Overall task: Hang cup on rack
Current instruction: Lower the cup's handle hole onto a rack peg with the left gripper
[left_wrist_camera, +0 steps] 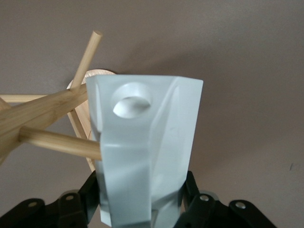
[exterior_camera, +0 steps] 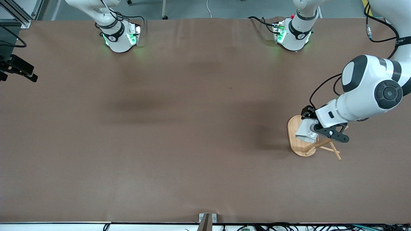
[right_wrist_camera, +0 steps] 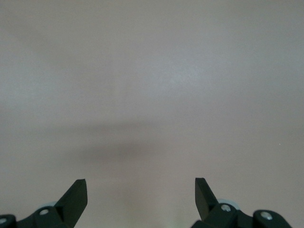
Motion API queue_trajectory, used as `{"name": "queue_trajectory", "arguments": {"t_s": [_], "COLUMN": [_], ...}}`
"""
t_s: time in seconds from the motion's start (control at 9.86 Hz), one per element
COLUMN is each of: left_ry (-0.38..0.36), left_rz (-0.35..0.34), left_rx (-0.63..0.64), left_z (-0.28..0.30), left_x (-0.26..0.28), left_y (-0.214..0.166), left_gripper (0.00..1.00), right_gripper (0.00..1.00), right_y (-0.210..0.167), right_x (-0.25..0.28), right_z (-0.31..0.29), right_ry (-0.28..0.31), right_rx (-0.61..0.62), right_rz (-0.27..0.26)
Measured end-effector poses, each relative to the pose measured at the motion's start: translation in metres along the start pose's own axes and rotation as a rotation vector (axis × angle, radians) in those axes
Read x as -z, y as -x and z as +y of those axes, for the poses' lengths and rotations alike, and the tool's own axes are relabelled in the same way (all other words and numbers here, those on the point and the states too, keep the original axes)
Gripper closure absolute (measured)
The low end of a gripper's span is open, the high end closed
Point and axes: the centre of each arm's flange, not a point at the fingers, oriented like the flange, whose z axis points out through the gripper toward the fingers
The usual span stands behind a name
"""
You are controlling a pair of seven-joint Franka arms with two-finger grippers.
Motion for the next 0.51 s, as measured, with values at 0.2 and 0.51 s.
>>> {"name": "queue_trajectory", "arguments": {"t_s": [0.2,0.51], "left_ry": [0.004,0.012], "left_rz": [0.005,0.017], "left_rx": [-0.002,0.005], "left_z": [-0.002,-0.015], "left_x": [-0.002,0.000], "left_y": [-0.002,-0.004], "left_gripper": [0.29,0.29], "right_gripper": [0.00,0.00], "right_y": [0.000,0.000], "right_x": [0.000,0.000], "right_z": [0.000,-0.003], "right_ry": [0.000,0.000], "right_rx": [0.000,0.005], "right_rz": [0.000,0.000]}}
